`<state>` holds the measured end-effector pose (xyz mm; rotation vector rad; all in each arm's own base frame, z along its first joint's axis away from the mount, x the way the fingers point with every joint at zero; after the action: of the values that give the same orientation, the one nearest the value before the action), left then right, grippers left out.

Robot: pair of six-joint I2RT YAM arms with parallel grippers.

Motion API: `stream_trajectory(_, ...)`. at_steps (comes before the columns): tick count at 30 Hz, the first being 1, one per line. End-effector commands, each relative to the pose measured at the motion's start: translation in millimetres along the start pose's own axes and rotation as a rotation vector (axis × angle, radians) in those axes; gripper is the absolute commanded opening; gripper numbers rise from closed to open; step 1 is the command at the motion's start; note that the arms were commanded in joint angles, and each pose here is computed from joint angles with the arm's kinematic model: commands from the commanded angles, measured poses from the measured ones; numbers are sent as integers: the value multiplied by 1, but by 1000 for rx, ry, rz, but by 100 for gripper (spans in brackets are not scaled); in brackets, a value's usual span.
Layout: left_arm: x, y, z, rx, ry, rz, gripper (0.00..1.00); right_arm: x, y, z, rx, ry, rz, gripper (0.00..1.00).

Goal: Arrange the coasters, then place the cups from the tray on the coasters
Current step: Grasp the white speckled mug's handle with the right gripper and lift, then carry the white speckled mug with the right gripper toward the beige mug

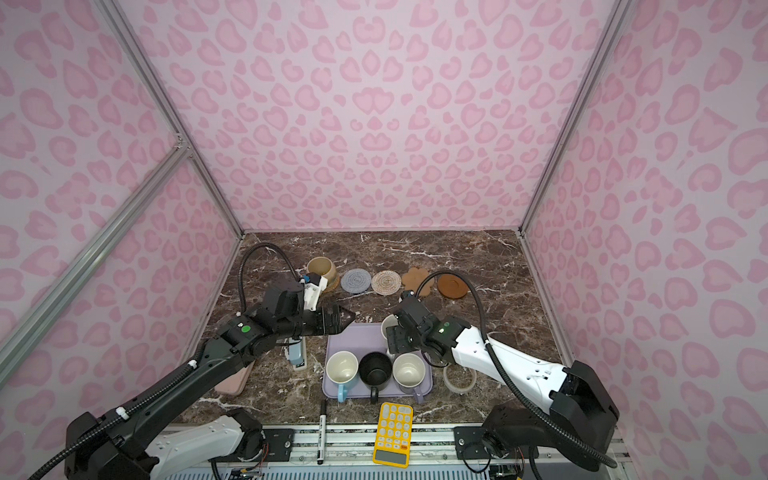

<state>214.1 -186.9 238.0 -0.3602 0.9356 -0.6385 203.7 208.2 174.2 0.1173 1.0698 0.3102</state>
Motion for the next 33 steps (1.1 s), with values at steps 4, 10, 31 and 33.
stream_trajectory(4,7,-2,-4,-3,-11,18,96,13,4,-4,13,3,4,91)
stream_trajectory(10,10,-2,-6,-9,-12,11,96,22,1,-6,0,19,-43,84)
stream_trajectory(31,19,-4,-6,-16,-18,16,96,31,-8,-1,-40,-5,-147,49)
stream_trajectory(33,21,-3,-6,-17,-18,17,96,30,-9,-2,-43,-3,-156,43)
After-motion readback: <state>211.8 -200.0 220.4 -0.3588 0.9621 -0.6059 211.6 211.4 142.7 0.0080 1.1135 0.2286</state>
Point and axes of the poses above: each gripper's point midway between its finger pads, its own x axis out along the fingers, its own y axis along the line the jaws close on, z = x × y, the point moved 7 cm from there along -x, back along the fingers, and after that the axes turned 5 degrees about x, right-handed, at the moved point
